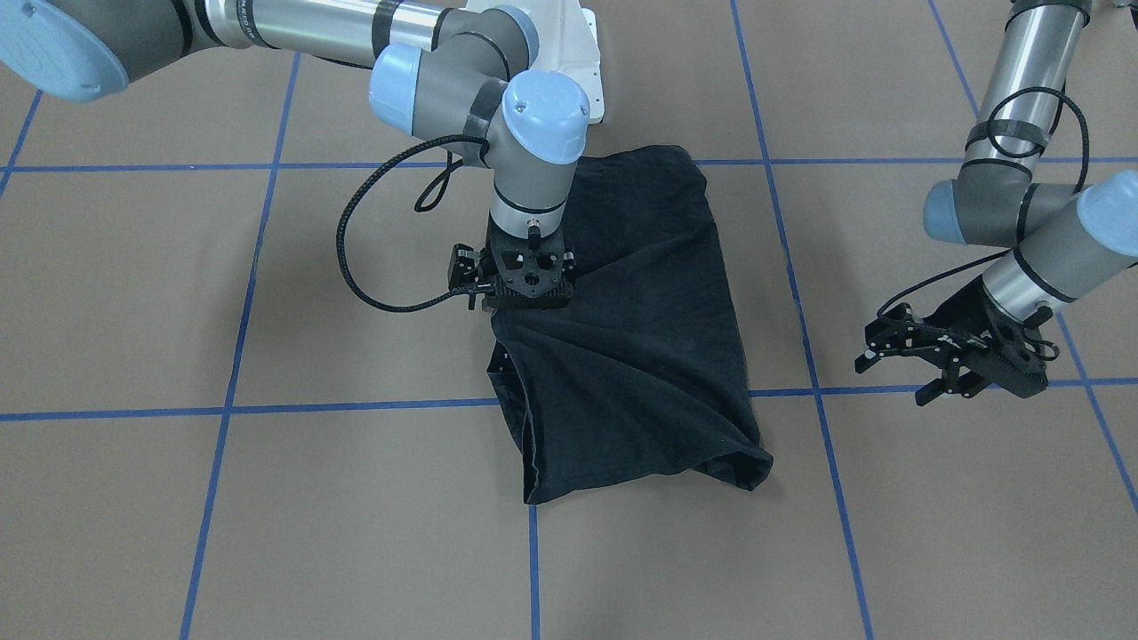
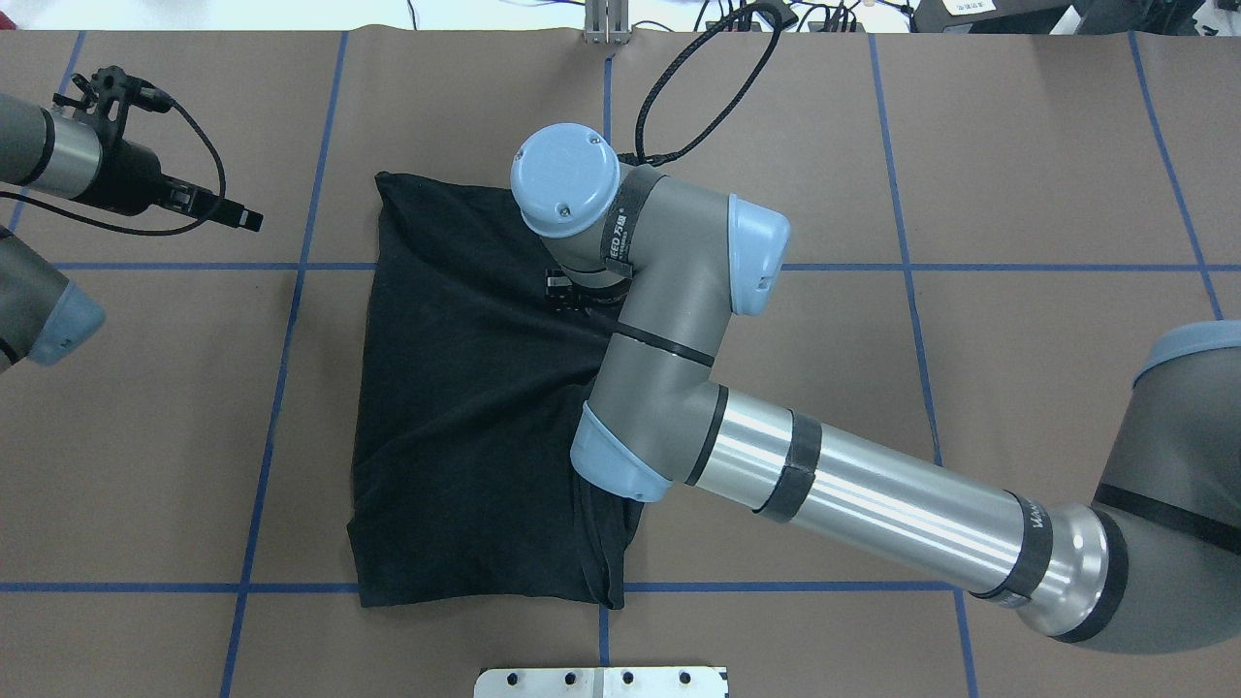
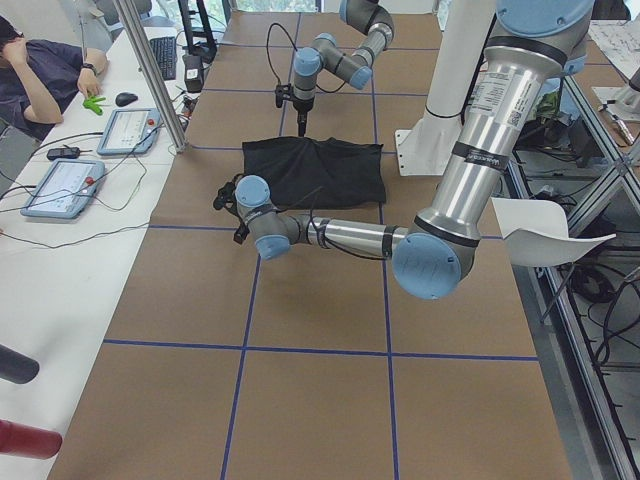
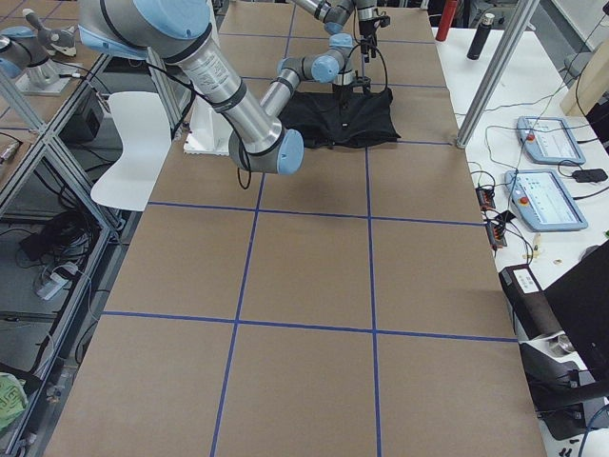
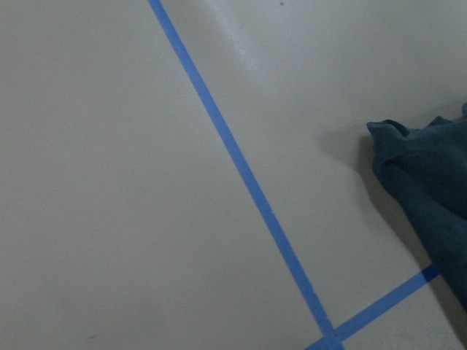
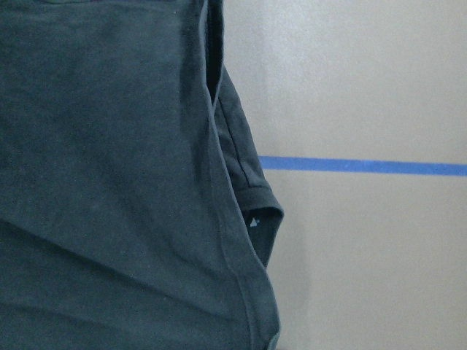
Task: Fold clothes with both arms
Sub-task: 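Move the right gripper to the shirt's near edge while the left approaches, then grasp the near edge of the black shirt with both grippers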
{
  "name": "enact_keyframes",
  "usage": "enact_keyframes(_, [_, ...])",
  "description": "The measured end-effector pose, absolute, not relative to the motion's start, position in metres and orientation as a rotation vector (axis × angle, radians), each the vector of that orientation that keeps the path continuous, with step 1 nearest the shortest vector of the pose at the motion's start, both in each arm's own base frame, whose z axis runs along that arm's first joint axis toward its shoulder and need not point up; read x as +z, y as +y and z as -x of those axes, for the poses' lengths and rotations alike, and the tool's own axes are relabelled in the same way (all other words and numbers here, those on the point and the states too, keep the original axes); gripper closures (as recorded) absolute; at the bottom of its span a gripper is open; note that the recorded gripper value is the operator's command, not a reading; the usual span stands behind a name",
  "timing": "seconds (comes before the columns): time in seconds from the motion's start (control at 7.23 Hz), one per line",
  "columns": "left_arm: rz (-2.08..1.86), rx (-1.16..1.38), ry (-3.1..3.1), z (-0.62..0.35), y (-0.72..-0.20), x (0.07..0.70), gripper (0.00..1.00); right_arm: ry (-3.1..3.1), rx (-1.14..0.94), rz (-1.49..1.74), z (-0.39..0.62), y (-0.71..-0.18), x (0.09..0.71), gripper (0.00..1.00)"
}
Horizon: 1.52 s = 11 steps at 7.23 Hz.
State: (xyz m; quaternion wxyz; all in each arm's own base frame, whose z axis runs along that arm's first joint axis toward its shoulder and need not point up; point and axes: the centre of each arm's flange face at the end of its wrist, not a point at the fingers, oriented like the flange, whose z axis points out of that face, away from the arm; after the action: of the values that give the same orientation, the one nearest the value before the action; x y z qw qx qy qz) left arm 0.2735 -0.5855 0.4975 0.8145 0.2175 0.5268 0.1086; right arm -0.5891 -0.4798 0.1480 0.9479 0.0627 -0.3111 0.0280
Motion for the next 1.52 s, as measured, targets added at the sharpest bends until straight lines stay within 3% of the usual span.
enact_keyframes(0.28, [-0.408, 0.137, 1.214, -0.299, -0.529, 0.48, 0.0, -0.715, 0.143, -0.102, 0.56, -0.419, 0.164, 0.01])
enact_keyframes(0.83, [-0.239, -0.09, 1.35, -0.376, -0.368, 0.421, 0.0, -0.82, 0.376, -0.103, 0.54, -0.314, 0.17, 0.01])
enact_keyframes(1.11, [-0.155, -0.226, 1.379, -0.401, -0.308, 0.409, 0.0, -0.938, 0.466, -0.115, 0.53, -0.294, 0.183, 0.01])
enact_keyframes(1.52, [-0.042, -0.397, 1.374, -0.432, -0.257, 0.414, 0.0, -1.011, 0.501, -0.133, 0.525, -0.288, 0.196, 0.01])
